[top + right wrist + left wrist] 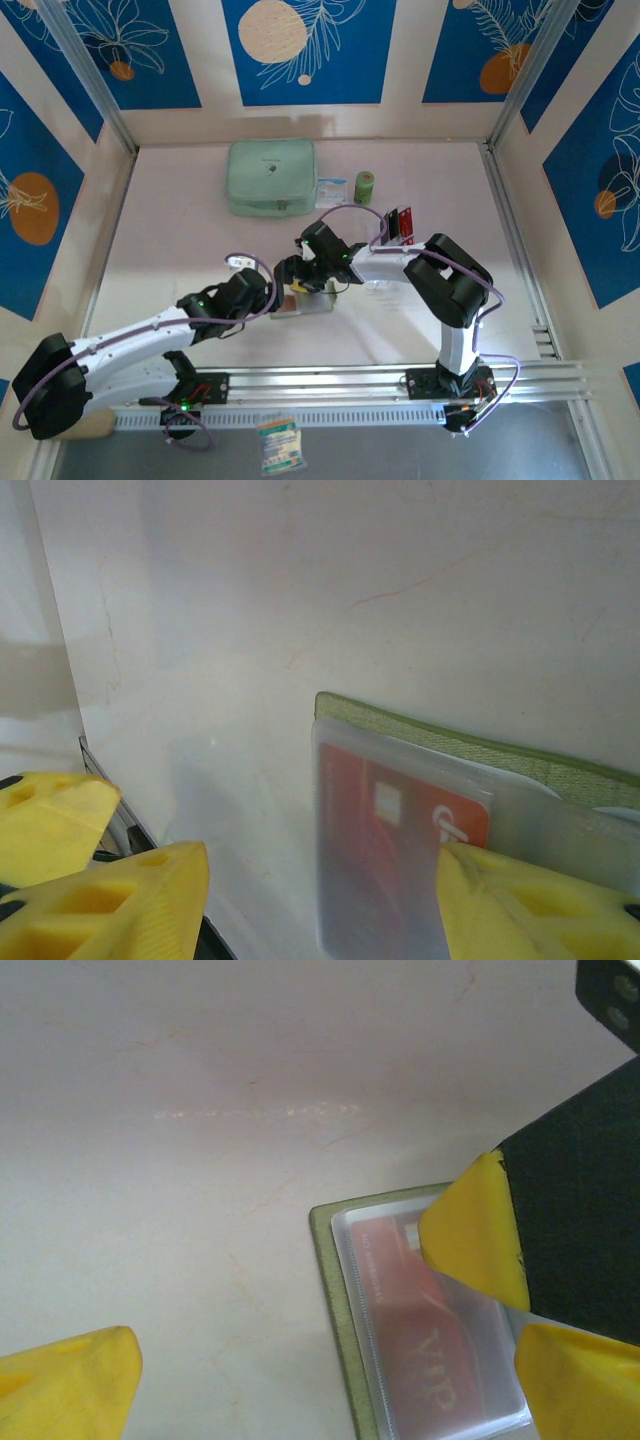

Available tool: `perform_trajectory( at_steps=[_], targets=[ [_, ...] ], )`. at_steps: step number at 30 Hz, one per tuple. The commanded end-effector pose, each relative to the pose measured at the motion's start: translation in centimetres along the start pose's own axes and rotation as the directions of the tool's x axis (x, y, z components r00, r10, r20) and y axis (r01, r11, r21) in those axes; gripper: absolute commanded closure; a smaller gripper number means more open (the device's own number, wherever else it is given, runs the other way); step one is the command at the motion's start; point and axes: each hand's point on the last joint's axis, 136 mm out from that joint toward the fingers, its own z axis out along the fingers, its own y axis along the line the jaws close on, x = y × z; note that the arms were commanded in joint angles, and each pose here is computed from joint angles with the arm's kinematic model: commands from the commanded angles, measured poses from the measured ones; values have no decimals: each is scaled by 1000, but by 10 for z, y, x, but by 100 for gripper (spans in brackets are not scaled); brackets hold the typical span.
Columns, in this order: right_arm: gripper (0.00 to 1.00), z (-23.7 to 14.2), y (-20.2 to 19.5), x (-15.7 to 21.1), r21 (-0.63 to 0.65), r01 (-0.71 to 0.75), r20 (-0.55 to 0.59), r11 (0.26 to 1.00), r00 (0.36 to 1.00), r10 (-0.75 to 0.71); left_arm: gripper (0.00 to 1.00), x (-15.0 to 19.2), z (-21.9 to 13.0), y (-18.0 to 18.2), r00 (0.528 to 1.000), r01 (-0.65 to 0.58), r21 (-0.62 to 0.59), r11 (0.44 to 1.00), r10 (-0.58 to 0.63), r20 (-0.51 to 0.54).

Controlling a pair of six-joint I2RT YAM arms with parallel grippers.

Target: Put the credit cards into the card holder

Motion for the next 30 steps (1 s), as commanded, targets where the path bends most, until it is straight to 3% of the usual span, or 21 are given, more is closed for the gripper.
perform_trajectory(
  at_steps=[1,16,25,30],
  targets=[
    [38,7,1,9,-5,-17,-43,1000,999,16,4,0,8,3,1000,20,-16,1000,-20,7],
    [38,-1,10,7,-25,-11,-26,1000,1000,10,4,28,38,8,996,-26,-68,997,20,-87],
    [38,-52,28,-14,-32,40,74,999,997,-38,4,39,42,16,992,-31,-109,993,18,-123],
    [38,-95,13,-35,54,44,161,998,986,-52,5,40,42,20,992,-24,-123,992,8,-124]
  ],
)
